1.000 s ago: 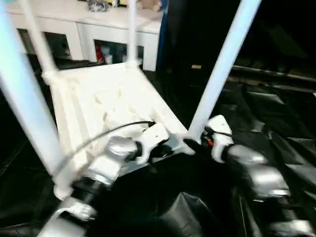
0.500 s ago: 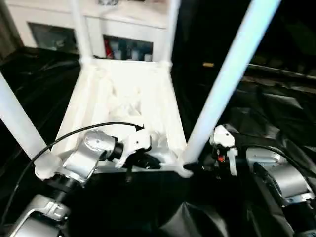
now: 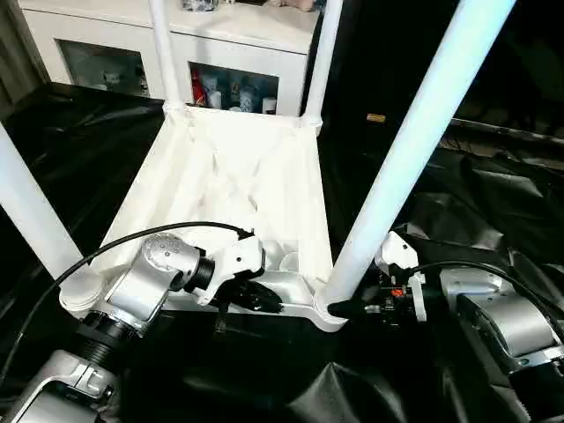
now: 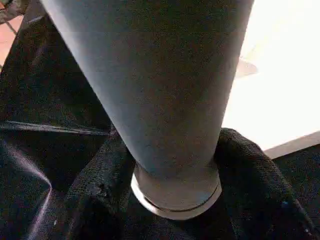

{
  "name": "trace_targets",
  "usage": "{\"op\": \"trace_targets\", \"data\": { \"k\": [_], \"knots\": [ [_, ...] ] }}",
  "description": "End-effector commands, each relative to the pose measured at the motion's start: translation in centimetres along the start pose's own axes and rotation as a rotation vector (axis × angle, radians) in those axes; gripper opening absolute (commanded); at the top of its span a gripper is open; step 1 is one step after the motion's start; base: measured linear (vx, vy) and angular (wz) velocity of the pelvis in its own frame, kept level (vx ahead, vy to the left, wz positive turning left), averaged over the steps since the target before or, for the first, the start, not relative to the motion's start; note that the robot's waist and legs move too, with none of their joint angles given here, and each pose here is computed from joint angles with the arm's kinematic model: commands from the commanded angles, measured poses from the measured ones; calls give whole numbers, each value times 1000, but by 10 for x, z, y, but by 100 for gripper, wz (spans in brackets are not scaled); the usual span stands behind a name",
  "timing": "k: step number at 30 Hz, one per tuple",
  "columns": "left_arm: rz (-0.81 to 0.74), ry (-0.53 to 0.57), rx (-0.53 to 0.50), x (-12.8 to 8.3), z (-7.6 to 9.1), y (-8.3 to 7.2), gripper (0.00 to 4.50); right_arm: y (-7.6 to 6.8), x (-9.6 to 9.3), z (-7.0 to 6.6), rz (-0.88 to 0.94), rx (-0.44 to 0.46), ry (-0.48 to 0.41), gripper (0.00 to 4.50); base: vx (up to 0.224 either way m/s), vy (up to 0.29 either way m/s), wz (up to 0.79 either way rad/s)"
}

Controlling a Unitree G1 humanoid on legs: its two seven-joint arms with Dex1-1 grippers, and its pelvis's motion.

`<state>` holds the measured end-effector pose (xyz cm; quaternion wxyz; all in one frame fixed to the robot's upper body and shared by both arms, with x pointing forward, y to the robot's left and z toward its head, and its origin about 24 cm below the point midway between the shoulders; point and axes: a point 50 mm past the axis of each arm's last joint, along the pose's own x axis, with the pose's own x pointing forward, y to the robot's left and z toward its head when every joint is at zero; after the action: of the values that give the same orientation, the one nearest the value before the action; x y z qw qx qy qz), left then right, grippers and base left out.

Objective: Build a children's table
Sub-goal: Rotate leg to tighten

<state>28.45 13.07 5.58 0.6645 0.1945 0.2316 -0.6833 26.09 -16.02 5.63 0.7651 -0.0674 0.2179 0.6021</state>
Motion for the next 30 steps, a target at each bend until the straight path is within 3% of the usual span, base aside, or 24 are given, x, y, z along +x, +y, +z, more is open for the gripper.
{"op": "trace_targets", "data": {
  "k": [1, 6, 8, 10, 12, 15, 17, 19, 21, 22, 24, 30],
  "knots": [
    [-34, 13, -15, 14, -2, -6, 0, 8, 7, -7, 60, 40, 5, 213, 0, 0, 0],
    [118, -7, -52, 22, 0, 3, 0, -1, 15, -14, -93, 80, -4, 209, 0, 0, 0],
    [204, -13, -82, 32, 1, 5, 0, -15, 26, -19, -299, 161, -36, 208, -26, -3, -1],
    [229, -12, -88, 36, 3, 5, 0, -19, 31, -21, -377, 212, -50, 204, -62, 1, -9],
    [284, -26, -118, 50, 10, 5, 0, -24, 45, -23, -504, 291, -76, 202, -34, 11, -11],
    [344, -24, -127, 65, 18, 9, 0, -25, 64, -19, -623, 315, -82, 200, 0, 0, 0],
    [353, -24, -129, 67, 20, 10, 0, -25, 68, -18, -637, 314, -80, 200, -36, 27, -7],
    [383, -33, -115, 80, 31, 11, 0, -18, 89, -7, -602, 283, -106, 200, 0, 0, 0],
    [382, -32, -100, 83, 34, 10, 0, -18, 92, -2, -597, 278, -128, 200, -10, 26, -4],
    [381, -31, -98, 83, 34, 10, 0, -19, 92, -1, -597, 285, -137, 200, 0, 0, 0],
    [388, -27, -99, 83, 33, 9, 0, -20, 93, 3, -595, 324, -176, 268, -15, 26, -2],
    [374, -36, -93, 76, 29, 9, 0, -17, 89, 7, -514, 258, -175, 290, 0, 0, 0]
  ]
}}
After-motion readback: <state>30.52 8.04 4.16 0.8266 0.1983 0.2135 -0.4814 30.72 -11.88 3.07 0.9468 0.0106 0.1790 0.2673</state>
